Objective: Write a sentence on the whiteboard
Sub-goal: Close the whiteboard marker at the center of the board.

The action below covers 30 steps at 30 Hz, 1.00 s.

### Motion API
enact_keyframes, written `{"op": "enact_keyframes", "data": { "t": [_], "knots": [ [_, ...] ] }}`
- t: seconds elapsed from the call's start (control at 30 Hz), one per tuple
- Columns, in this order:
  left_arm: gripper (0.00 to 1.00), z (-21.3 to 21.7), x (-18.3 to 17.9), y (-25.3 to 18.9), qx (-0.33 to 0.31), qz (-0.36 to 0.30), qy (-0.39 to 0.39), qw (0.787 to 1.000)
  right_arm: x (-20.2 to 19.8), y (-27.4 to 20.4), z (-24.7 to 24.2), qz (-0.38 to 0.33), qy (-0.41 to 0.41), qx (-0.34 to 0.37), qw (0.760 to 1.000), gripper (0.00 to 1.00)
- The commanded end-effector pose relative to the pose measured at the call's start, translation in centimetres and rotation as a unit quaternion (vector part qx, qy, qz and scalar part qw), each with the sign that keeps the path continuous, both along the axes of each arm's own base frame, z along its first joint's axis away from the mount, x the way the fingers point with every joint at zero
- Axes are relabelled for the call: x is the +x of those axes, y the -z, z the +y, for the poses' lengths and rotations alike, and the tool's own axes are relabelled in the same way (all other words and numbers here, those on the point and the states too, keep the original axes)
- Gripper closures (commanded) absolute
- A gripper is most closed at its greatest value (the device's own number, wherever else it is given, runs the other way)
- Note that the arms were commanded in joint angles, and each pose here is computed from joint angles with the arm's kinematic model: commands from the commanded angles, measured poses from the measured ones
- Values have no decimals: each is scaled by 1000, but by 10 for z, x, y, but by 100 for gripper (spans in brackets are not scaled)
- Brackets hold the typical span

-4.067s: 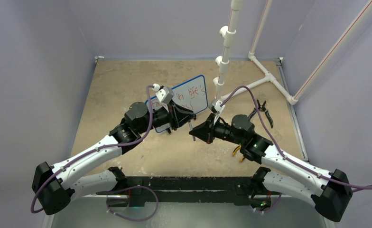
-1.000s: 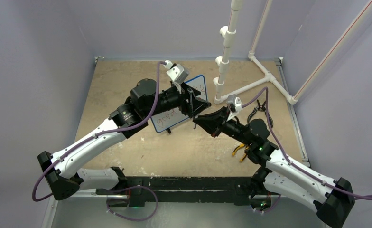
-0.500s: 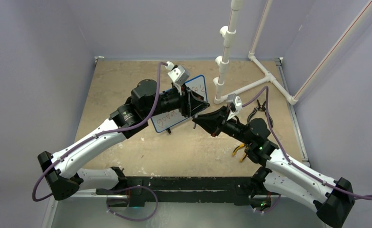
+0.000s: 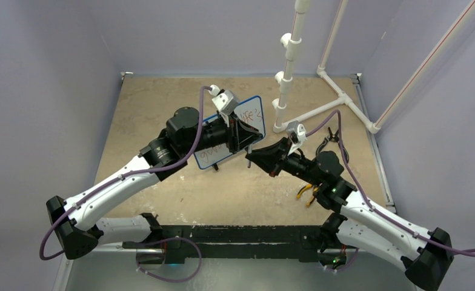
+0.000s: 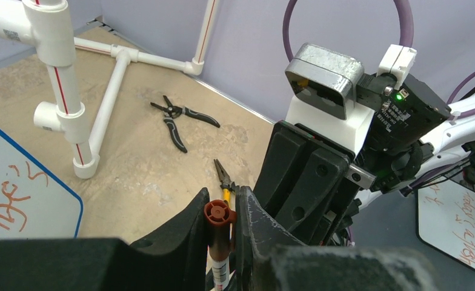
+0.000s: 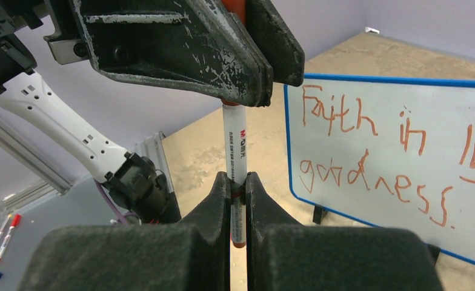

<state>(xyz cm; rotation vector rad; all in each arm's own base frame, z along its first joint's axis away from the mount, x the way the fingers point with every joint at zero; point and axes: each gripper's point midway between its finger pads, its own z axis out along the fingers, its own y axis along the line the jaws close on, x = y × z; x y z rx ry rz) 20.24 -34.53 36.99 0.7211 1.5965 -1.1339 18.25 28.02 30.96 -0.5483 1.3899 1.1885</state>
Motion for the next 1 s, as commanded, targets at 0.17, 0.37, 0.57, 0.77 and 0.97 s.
{"op": "enact_keyframes", "data": {
  "t": [0.17,0.37,0.57,0.77,0.97],
  "knots": [
    [100,5,-30,69,40,73,53,995,13,-78,-39,-59,97,136,984,100],
    [100,3,-46,104,51,110,78,989,14,-84,-46,-66,112,156,979,100],
    [100,3,-61,134,82,134,91,983,14,-92,-53,-75,122,174,974,100],
    [100,9,-72,165,121,154,98,976,13,-100,-60,-83,133,189,969,100],
    [100,14,-86,188,141,172,111,969,10,-108,-65,-86,135,210,965,100]
  ]
}}
